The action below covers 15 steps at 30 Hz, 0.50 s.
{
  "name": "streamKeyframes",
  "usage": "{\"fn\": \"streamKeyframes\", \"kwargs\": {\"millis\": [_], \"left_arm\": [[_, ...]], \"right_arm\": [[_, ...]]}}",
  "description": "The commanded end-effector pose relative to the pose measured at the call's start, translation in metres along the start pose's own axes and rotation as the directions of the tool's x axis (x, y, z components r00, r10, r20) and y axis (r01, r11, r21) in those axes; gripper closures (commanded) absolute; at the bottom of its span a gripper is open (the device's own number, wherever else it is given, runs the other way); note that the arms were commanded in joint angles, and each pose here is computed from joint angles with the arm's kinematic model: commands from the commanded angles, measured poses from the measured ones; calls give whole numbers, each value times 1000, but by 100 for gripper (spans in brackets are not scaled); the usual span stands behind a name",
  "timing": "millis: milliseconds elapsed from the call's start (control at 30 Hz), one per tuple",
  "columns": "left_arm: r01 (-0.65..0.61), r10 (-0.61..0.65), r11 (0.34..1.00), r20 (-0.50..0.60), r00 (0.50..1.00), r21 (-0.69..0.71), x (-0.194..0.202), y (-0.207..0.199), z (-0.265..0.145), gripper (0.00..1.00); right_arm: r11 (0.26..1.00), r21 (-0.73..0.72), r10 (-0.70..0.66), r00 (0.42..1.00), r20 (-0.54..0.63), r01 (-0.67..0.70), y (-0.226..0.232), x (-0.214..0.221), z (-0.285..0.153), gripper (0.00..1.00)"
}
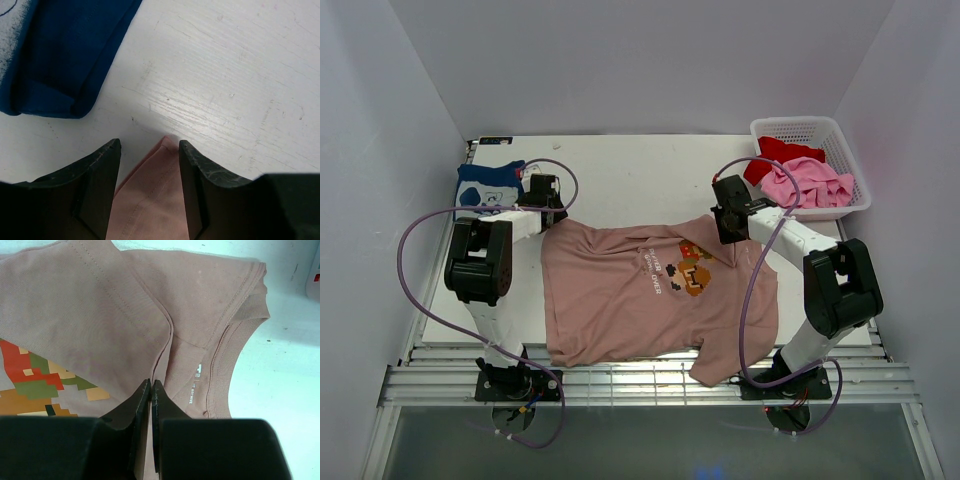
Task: Fold and stack the t-shirts
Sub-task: Flatten the tshirt out
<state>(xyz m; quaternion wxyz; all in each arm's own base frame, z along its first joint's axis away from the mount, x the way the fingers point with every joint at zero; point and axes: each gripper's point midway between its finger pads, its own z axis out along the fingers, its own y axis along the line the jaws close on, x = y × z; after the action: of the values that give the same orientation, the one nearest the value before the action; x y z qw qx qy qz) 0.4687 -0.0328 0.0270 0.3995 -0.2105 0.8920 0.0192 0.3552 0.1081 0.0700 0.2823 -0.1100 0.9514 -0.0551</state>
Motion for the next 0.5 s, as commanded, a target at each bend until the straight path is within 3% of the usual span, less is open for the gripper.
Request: {"fn": "streamKeyframes", "kwargs": {"millis": [0, 467], "left_arm": [[21, -21, 999, -19, 1000, 40, 3, -7, 0, 40], [-62, 63, 998, -112, 992, 11, 35, -10, 10, 46]], "right_arm": [[1000, 12, 16, 999, 43, -17, -6, -15, -11, 92], [1000, 6, 30, 998, 50, -31, -6, -13, -16, 92]]}}
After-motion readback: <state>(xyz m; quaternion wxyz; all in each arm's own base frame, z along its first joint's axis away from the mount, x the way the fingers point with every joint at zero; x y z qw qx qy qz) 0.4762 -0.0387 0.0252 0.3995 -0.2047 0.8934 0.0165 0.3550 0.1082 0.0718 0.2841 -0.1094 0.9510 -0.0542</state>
